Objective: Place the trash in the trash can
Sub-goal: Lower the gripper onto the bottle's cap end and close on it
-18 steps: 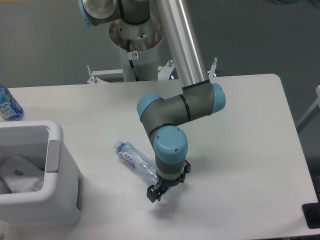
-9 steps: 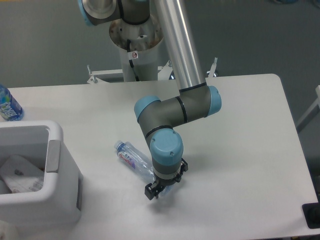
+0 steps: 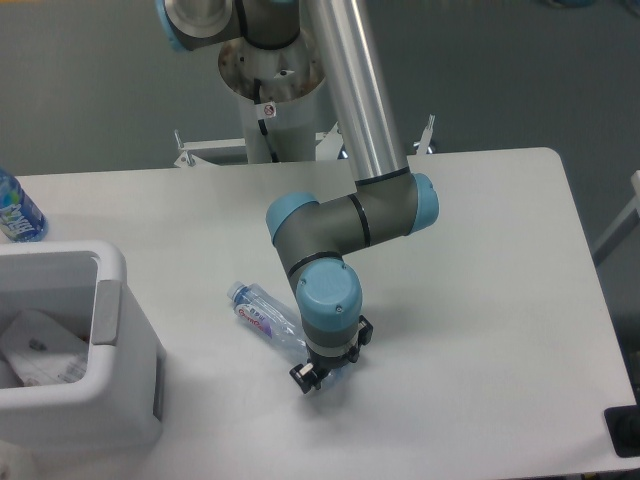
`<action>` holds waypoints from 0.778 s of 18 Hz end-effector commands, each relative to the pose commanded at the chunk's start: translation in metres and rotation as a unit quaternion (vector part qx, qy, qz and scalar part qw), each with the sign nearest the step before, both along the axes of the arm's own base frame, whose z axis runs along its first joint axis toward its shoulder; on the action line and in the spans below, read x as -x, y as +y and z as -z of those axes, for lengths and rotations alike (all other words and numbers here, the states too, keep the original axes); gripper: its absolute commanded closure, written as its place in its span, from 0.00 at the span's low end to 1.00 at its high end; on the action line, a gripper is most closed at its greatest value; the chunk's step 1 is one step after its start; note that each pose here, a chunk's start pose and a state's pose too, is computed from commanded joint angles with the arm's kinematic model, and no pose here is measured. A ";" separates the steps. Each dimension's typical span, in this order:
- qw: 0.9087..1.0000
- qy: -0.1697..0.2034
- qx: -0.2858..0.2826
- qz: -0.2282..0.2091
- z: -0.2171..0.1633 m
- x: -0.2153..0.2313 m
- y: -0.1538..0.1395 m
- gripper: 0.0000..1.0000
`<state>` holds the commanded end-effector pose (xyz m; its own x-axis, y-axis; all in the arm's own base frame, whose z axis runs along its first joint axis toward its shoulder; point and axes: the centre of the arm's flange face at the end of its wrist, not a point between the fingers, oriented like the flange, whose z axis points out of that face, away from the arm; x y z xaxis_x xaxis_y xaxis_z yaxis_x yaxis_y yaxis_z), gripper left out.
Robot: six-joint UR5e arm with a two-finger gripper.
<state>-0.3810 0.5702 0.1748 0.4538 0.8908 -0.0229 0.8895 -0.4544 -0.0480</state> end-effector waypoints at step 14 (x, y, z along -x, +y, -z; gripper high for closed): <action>0.999 0.034 -0.036 -0.003 -0.067 0.004 -0.004 0.38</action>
